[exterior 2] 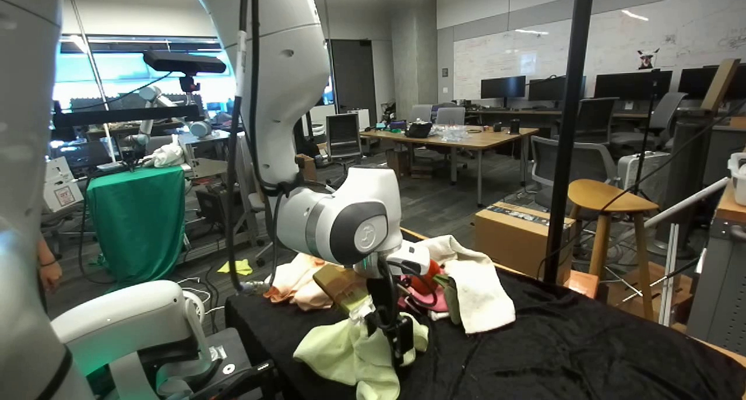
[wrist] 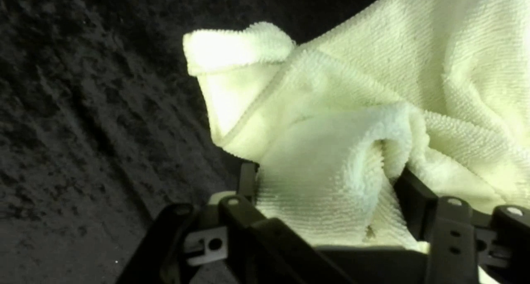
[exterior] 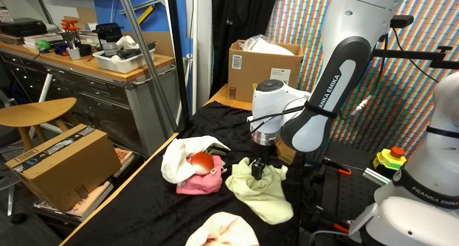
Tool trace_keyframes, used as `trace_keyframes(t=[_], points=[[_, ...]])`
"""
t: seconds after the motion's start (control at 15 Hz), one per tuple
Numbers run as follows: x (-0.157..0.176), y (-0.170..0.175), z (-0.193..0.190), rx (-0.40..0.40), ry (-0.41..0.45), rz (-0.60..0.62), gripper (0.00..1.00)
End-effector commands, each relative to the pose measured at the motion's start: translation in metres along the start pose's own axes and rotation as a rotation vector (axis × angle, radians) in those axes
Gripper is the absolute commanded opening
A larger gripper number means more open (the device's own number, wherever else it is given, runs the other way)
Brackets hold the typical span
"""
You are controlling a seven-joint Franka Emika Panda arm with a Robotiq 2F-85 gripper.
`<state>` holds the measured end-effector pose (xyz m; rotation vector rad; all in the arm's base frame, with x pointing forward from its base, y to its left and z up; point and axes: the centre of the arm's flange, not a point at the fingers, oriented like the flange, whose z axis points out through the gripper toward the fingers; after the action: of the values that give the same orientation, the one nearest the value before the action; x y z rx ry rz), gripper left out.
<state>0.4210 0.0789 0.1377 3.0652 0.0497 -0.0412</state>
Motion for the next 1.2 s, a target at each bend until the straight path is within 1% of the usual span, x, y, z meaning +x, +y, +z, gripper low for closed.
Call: trace_keyframes(t=[0.0, 0.13, 0.2, 0.27, 0.4, 0.47, 0.6, 0.67, 0.87, 1.07, 1.13], points=[[-0.004, 0.001, 0.001, 0.019, 0.044, 0.001, 0.51], [-0.004, 0.000, 0.000, 0.025, 0.043, -0.002, 0.35], [-0.004, -0.001, -0.001, 0.037, 0.035, -0.001, 0.28], [-0.004, -0.001, -0.004, 0.049, 0.036, -0.002, 0.19], [-0.003, -0.004, -0.014, 0.085, 0.046, -0.014, 0.06], [-0.002, -0.005, -0.021, 0.105, 0.058, -0.029, 0.02], [0.003, -0.008, -0.041, 0.139, 0.090, -0.064, 0.00], [0.006, -0.008, -0.053, 0.151, 0.109, -0.086, 0.04], [0.019, -0.006, -0.088, 0.170, 0.184, -0.129, 0.05], [0.034, 0.004, -0.123, 0.197, 0.265, -0.122, 0.05], [0.040, 0.006, -0.133, 0.194, 0.290, -0.118, 0.05]])
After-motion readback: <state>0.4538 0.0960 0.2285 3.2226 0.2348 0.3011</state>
